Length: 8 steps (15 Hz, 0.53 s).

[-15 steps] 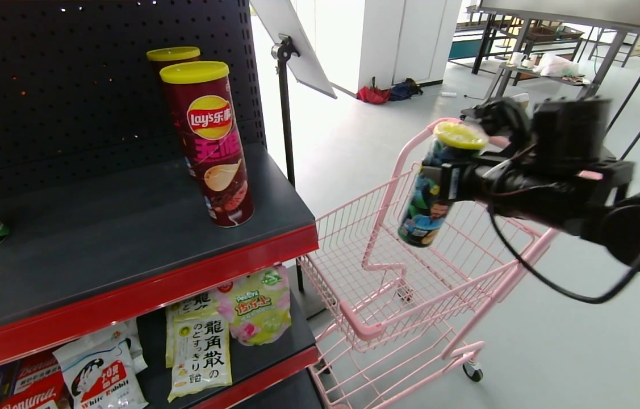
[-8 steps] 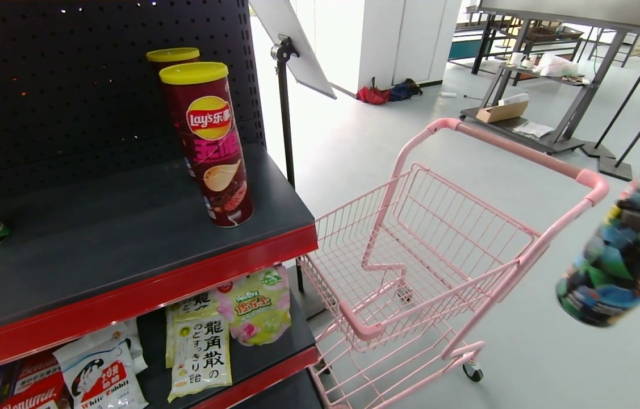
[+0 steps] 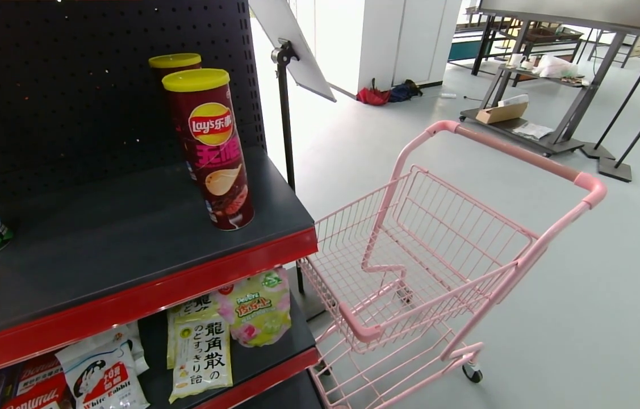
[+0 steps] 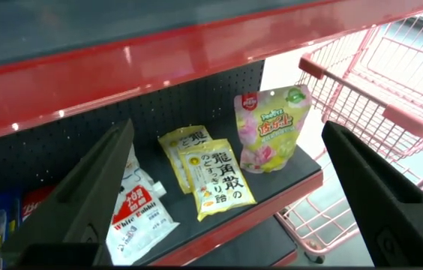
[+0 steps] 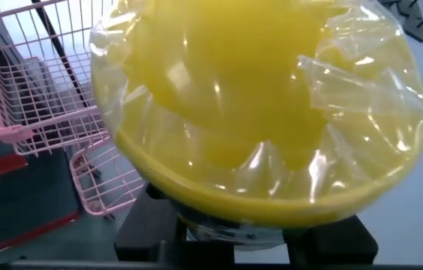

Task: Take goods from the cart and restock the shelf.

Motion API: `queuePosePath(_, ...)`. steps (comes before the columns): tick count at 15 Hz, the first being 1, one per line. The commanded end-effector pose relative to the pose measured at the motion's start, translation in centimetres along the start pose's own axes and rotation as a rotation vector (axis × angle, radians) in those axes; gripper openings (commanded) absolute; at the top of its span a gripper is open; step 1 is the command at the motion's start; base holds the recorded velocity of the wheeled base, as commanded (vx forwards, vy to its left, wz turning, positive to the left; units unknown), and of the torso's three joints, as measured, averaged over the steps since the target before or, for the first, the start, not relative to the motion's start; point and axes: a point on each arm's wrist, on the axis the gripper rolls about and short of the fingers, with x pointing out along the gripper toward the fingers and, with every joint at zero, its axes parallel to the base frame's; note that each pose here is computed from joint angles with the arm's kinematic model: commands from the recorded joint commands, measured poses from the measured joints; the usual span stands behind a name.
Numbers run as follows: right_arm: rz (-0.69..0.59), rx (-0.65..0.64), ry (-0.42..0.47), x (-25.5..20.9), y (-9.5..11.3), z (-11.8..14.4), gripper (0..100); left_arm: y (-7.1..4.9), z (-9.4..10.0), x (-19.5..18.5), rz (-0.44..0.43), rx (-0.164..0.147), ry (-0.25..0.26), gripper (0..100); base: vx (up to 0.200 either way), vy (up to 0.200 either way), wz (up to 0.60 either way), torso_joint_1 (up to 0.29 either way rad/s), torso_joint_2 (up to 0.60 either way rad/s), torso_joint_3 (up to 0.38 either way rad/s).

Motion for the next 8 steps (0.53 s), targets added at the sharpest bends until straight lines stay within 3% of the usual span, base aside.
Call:
queuePosePath(1,-0.001,-0.001,-0.011,-0.22,-0.02,-0.16,0,0.0,0.01,0.0,0.0,0.0,0.0,100,0.0,0.0,0.0,0.154,-0.42,-0.261)
queuePosePath(8,0.013,-0.008,0.008,0.25,0.09,-0.07,0,0.0,0.01,0.0,0.0,0.0,0.0,100,0.0,0.0,0.0,0.197,-0.51,-0.308)
